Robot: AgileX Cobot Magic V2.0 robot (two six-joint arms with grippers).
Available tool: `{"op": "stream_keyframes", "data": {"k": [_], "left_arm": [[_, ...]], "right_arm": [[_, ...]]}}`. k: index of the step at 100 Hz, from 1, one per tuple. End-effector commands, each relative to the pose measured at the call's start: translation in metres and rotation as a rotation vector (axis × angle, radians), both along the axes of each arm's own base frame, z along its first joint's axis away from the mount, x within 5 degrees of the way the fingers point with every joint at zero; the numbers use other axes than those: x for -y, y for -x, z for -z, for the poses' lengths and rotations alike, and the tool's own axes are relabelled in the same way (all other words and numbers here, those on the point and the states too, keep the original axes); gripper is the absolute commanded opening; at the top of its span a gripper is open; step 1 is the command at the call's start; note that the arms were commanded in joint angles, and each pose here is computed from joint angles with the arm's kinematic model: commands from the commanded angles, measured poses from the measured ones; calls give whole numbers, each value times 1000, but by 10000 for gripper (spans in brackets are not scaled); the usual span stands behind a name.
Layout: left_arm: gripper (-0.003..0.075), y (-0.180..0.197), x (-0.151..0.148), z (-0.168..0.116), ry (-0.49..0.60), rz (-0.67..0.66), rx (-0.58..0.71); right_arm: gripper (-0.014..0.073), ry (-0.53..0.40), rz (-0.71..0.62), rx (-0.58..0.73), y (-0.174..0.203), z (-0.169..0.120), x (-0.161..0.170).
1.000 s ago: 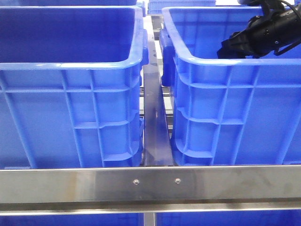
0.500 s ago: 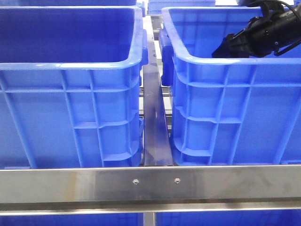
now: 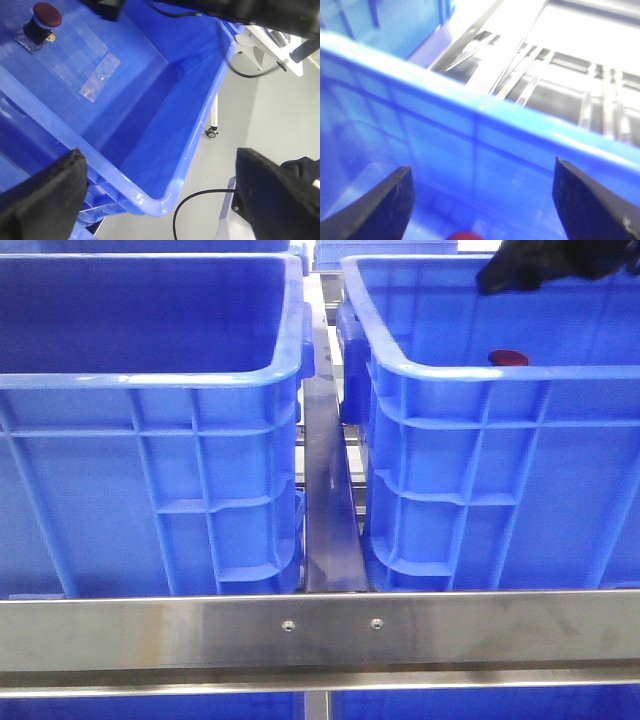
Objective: Pick red and yellow buttons and place in box
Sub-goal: 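Raise the right gripper and move the left gripper back to the buttons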
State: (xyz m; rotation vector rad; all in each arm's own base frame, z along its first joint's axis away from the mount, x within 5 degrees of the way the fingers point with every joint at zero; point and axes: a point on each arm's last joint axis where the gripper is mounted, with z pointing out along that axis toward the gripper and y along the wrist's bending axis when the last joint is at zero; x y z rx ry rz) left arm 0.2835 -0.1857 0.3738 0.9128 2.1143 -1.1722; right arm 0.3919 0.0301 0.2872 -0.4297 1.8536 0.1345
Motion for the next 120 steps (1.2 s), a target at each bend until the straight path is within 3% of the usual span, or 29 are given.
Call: {"op": "stream_keyframes", "data": {"k": [1,12,38,52,94,120], "left_arm": [[565,11,1,-27,100,-1,43],[565,11,1,-27,100,-1,43],[565,11,1,-27,100,-1,43],[565,11,1,-27,100,-1,43],[565,11,1,-27,99,0,44],[565,9,-3,-28,86,-12,55]], "right_arm": [[587,-104,26,94,25,-38,1],[504,-103,27,103,50,-44,1],[78,-103,27,151,120,-54,2],[-69,-104,25,196,159,-56,2],[-70,-115,16,351,264,-35,2],[-70,-115,13,405,293,-17,2]]}}
